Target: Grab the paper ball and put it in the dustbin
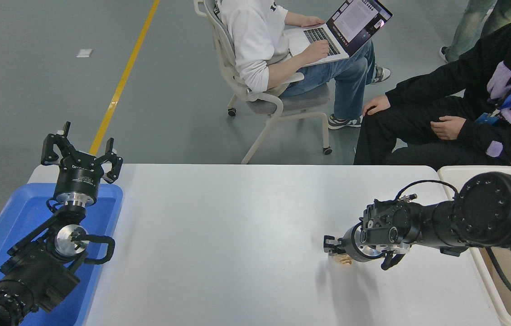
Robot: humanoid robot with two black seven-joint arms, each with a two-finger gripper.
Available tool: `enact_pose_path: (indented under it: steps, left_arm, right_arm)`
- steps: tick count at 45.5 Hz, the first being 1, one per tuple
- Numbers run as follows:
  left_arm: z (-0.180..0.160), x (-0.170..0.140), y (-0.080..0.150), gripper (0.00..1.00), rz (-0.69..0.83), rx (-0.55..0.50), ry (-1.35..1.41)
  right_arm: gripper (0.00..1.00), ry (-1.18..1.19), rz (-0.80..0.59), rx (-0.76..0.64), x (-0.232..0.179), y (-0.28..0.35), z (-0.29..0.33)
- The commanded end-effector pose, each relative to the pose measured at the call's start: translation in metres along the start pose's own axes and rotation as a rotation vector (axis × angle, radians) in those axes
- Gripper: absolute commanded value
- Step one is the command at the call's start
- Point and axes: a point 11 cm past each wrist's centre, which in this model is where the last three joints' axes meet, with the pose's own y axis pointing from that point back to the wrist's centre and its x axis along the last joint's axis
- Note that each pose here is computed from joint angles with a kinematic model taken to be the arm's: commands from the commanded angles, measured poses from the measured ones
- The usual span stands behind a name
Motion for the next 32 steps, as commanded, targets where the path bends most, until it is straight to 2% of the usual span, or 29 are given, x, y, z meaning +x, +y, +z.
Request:
enact_pose_path:
  steps: [1,17,27,32]
  left_arm:
    - [0.0,0.0,0.0,0.99,0.0,0.001,0.0]
    - [0.0,-0.001,0.0,0.99,-0.002,0.0,0.0]
    - [0.0,-0.001,0.0,0.99,-0.002,0.0,0.0]
    - [0.0,-0.001,0.0,0.99,-0.002,0.0,0.0]
  right_arm:
    - [0.0,-0.071,0.026,-0.007,0.019,0.013,0.009]
    - [0.0,-0.049,0.006,-0.032,0.039,0.074,0.02]
    - [0.0,-0.004,-0.094,-0.022,0.05,0.137,0.01]
    - [0.0,0.017,-0.199,0.021,0.061,0.175,-0.002]
